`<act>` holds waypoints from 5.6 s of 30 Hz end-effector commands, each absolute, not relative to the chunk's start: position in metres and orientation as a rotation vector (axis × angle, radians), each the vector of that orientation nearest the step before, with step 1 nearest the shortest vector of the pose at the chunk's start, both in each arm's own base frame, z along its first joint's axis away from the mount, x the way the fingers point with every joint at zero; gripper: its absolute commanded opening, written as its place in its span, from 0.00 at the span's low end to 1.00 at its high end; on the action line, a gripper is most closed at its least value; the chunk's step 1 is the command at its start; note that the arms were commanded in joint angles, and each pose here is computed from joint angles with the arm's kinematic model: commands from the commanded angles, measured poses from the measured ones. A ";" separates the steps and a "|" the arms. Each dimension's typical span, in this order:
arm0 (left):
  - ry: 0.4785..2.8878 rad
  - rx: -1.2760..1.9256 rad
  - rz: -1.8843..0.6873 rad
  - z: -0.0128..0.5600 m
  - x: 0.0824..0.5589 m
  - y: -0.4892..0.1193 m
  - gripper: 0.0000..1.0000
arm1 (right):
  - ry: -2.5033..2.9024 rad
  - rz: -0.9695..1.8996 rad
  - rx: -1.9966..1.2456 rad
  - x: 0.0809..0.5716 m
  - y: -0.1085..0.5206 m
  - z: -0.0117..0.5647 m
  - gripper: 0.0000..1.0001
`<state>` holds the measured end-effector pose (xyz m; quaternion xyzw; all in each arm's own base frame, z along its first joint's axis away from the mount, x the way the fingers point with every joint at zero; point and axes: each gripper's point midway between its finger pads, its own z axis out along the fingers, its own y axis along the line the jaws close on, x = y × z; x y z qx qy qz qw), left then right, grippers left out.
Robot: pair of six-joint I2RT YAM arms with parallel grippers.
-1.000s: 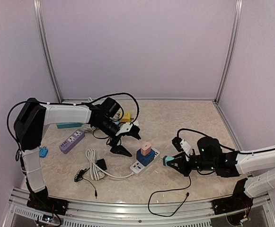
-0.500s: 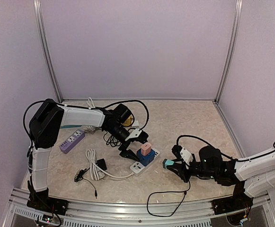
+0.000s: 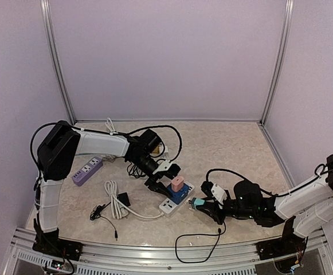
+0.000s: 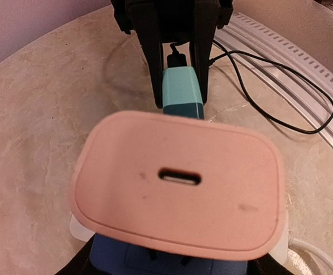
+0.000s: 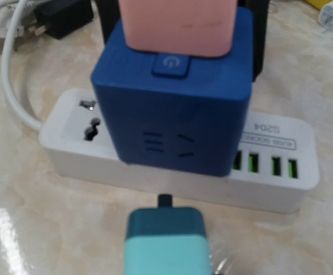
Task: Insert the plug
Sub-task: Insert the plug into the socket, then pick up the plug from the center of the board.
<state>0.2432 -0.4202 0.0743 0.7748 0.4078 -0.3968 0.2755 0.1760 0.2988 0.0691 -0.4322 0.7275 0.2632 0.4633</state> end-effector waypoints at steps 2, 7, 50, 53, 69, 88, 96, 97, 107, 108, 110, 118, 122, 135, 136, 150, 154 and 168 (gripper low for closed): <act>1.174 2.080 -1.083 0.065 0.233 -0.414 0.26 | 1.714 0.685 -1.065 0.173 0.312 0.087 0.00; 1.318 1.971 -1.032 0.064 0.244 -0.415 0.05 | 1.674 0.670 -1.061 0.174 0.314 0.092 0.00; 1.388 1.823 -1.034 0.040 0.257 -0.415 0.00 | 1.497 0.633 -1.014 0.212 0.310 0.086 0.00; 1.384 1.826 -1.026 0.040 0.257 -0.416 0.00 | 1.506 0.636 -1.014 0.212 0.306 0.085 0.00; 1.337 1.843 -1.030 0.036 0.253 -0.416 0.00 | 1.569 0.710 -1.033 0.219 0.311 0.077 0.00; 1.345 1.796 -1.115 0.039 0.250 -0.435 0.00 | 1.431 0.730 -1.051 0.235 0.334 0.104 0.00; 1.288 1.812 -1.142 0.034 0.237 -0.444 0.00 | 1.377 0.754 -1.093 0.246 0.368 0.112 0.00; 1.288 1.811 -1.144 0.033 0.237 -0.445 0.00 | 1.373 0.749 -1.094 0.244 0.369 0.113 0.00; 1.314 1.723 -1.047 0.042 0.259 -0.461 0.00 | 1.368 0.759 -1.060 0.252 0.380 0.127 0.00; 1.332 1.719 -1.028 0.040 0.262 -0.461 0.00 | 1.371 0.750 -1.055 0.254 0.380 0.127 0.00; 1.329 1.739 -1.015 0.037 0.260 -0.458 0.00 | 1.377 0.743 -1.058 0.257 0.382 0.128 0.00; 1.383 1.863 -0.978 0.023 0.249 -0.430 0.00 | 1.377 0.715 -1.039 0.250 0.361 0.142 0.59; 1.477 1.899 -0.897 0.016 0.261 -0.405 0.00 | 1.465 0.620 -1.064 0.240 0.328 0.143 0.75; 1.458 1.861 -0.754 0.073 0.284 -0.408 0.99 | 1.643 0.445 -0.799 0.237 0.247 0.250 1.00; 1.435 1.886 -0.720 0.080 0.286 -0.406 0.99 | 1.671 0.415 -0.757 0.243 0.242 0.257 1.00; 1.360 2.419 -0.255 0.169 0.269 -0.284 0.99 | 1.978 0.472 -0.420 0.276 0.249 0.314 1.00; 1.643 2.449 0.117 0.194 0.301 -0.230 0.99 | 2.059 0.529 -0.376 0.276 0.258 0.310 1.00; 2.635 0.589 -0.234 0.187 0.446 -0.249 0.75 | 2.252 0.525 -0.226 0.280 0.266 0.257 1.00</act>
